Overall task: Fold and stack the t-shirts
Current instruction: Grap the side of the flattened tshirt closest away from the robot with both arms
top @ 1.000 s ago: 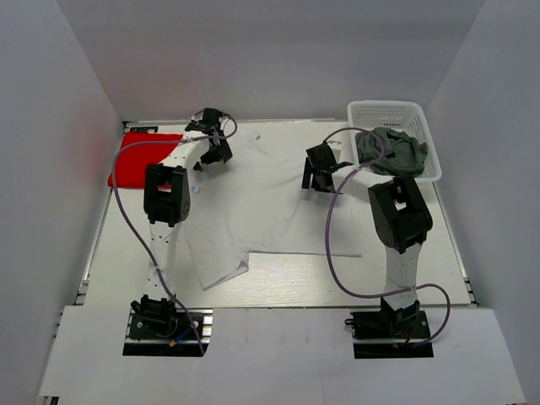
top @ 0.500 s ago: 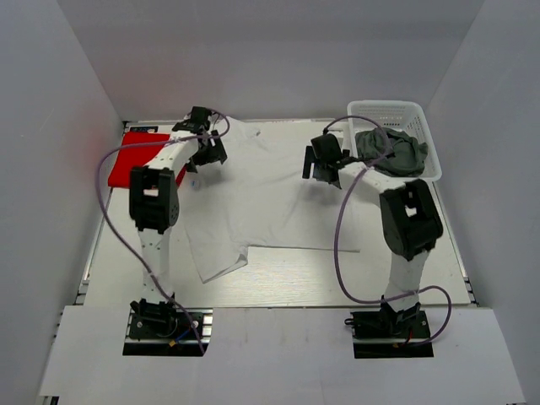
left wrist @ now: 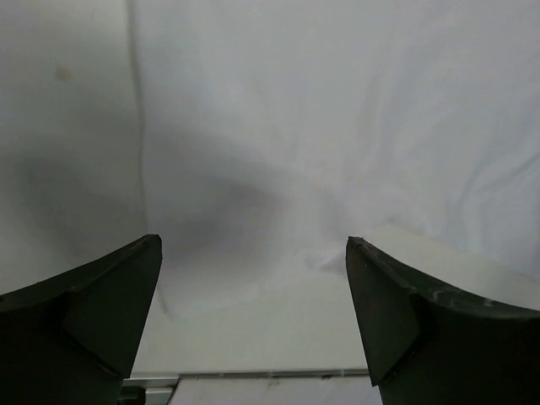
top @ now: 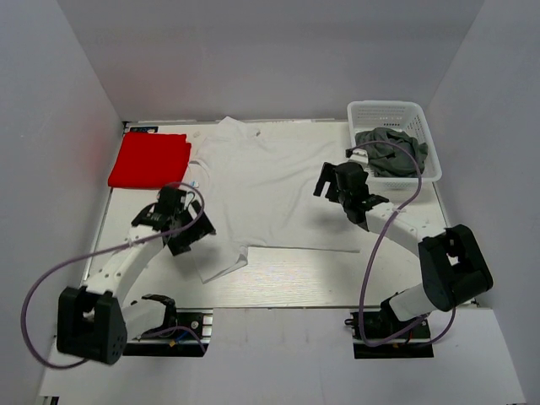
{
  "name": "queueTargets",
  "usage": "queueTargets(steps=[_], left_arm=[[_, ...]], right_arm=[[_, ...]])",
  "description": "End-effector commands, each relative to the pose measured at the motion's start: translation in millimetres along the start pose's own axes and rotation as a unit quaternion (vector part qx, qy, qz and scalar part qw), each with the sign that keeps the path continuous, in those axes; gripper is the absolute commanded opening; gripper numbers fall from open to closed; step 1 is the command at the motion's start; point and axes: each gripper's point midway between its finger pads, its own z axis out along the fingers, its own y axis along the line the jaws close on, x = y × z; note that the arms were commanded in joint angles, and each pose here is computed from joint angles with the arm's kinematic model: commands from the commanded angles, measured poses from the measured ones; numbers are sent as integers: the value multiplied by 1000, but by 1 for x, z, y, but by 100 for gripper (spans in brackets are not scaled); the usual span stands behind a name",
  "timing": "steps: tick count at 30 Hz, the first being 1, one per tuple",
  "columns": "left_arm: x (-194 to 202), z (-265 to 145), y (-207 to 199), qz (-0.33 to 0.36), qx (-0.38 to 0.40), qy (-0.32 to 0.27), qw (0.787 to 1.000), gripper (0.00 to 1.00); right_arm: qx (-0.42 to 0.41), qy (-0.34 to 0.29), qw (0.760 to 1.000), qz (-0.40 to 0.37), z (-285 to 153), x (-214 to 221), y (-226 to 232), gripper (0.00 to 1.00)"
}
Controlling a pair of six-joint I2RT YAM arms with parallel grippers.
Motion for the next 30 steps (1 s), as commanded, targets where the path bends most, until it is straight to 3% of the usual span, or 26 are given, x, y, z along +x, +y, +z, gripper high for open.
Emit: queueTargets(steps=[1, 6, 9, 17, 19, 20, 23, 24, 25, 27, 30], left_arm=[[50, -12, 23, -48, 6, 42, 998, 100], [102, -17, 27, -87, 61, 95, 990, 100], [115, -12, 47, -109, 16, 106, 988, 99], [109, 12, 56, -115, -18, 88, 989, 78], [111, 17, 65, -114, -43, 90, 988, 69], [114, 20, 65, -103, -44, 102, 989, 57], [112, 21, 67, -102, -53, 102, 988, 41], [112, 21, 67, -102, -53, 102, 988, 15], [112, 21, 67, -102, -53, 102, 988, 2], [111, 20, 65, -102, -48, 98, 989, 0], [106, 16, 59, -96, -31, 90, 991, 0]], right_arm=[[-8, -74, 996, 47, -10, -37, 5, 90], [7, -75, 996, 47, -13, -39, -1, 90], [9, -72, 996, 51, -12, -36, -2, 90], [18, -72, 996, 52, -15, -33, -8, 90], [29, -72, 996, 53, -17, -34, -14, 90], [38, -75, 995, 52, -18, -35, -18, 90], [40, -71, 995, 59, -21, -29, -20, 90], [37, -72, 995, 62, -24, -31, -20, 90], [43, -66, 995, 63, -25, -26, -23, 90], [48, -56, 995, 67, -30, -20, -27, 90], [53, 5, 997, 54, -41, 4, -31, 90]])
